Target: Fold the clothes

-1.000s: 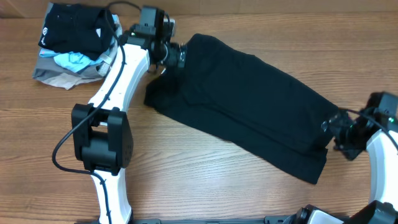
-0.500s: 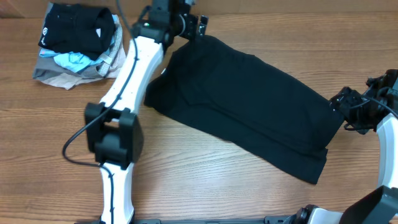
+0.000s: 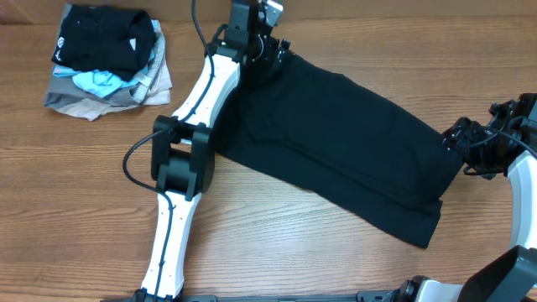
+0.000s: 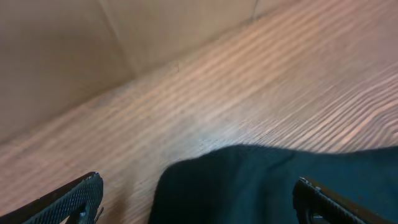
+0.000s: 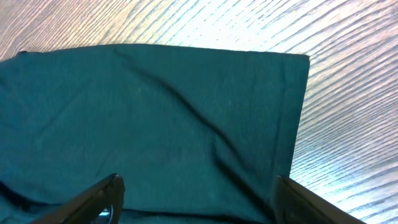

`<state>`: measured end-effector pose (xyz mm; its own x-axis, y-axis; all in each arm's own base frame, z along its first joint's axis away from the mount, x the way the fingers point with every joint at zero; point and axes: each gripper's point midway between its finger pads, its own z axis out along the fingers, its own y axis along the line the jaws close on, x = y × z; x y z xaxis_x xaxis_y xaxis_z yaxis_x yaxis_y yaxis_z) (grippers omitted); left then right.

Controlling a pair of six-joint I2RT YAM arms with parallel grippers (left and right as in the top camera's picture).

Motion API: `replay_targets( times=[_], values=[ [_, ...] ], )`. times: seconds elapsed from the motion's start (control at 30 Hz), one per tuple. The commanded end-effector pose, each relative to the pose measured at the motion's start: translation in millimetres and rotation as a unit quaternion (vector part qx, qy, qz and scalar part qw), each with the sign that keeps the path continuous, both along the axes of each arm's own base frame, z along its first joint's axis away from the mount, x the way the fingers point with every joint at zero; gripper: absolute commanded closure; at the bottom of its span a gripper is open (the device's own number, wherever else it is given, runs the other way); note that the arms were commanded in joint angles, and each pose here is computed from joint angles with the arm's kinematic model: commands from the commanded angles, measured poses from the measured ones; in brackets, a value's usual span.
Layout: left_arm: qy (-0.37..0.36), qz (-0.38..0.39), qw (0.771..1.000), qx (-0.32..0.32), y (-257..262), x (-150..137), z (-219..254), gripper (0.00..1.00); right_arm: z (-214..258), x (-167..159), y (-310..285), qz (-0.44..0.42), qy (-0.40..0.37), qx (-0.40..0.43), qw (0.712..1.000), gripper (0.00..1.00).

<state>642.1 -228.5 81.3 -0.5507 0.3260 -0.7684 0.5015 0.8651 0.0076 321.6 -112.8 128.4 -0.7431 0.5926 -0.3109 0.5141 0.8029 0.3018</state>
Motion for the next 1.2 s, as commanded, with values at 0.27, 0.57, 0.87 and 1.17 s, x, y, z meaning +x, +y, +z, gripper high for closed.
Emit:
replay_targets(
  times=[0.27, 0.57, 0.87, 1.17],
  values=[
    [0.004, -0.012, 1.000, 0.006, -7, 10, -62, 0.01, 13, 8, 2, 0.010, -0.020, 0.004, 1.000, 0.20],
    [0.006, -0.014, 1.000, 0.003, -9, 10, -72, 0.62, 13, 8, 2, 0.010, -0.021, 0.004, 1.000, 0.21],
    [-0.009, 0.000, 1.000, -0.008, -5, 12, -27, 0.96, 13, 8, 2, 0.010, -0.021, 0.004, 1.000, 0.21],
    [0.008, -0.004, 1.000, 0.024, 9, -15, 40, 0.96, 12, 7, 2, 0.010, -0.018, 0.006, 1.000, 0.22]
  ],
)
